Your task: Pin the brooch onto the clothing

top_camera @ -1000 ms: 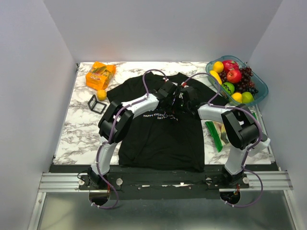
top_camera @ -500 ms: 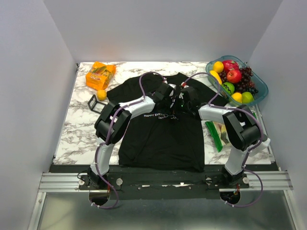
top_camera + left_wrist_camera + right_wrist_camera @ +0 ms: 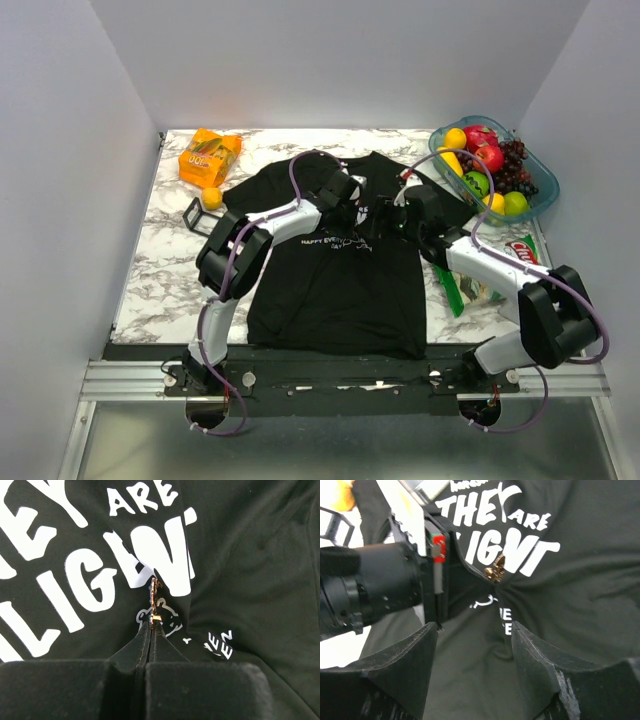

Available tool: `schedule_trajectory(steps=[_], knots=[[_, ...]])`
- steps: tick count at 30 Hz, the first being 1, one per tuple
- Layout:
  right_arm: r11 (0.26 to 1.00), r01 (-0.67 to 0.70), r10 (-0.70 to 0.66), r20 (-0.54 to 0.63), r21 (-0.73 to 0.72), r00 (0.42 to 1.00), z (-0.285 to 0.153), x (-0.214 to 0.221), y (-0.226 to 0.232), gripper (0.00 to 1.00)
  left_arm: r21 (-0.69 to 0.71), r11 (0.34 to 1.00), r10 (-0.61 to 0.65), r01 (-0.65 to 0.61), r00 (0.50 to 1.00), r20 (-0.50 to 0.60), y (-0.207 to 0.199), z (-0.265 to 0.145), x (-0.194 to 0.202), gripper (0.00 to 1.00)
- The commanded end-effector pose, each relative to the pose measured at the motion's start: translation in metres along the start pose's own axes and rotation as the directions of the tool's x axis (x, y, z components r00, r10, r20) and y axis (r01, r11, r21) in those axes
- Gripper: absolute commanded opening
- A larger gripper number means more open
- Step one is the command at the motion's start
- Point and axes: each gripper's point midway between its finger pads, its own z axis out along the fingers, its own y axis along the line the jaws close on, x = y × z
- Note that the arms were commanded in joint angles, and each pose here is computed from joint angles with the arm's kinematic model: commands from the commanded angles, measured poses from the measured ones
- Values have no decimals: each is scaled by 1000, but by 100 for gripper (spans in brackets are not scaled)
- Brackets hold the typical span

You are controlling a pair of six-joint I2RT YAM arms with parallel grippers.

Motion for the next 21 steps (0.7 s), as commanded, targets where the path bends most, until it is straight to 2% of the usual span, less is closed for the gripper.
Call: schedule_trajectory(steps=[1,15,21], knots=[[997,2,0,-21,77,1000,-2,9,-21,69,84,996,21,-22,1000,18,-14,-16,-7,0],[979,-39,57,-84,199,995,26,29,-61,67,193,979,54,-71,994,92,-37,-36,-26,0],[981,-27,44,-83,193,996,37,29,-63,66,219,972,60,-82,993,105,-42,-41,-27,0]])
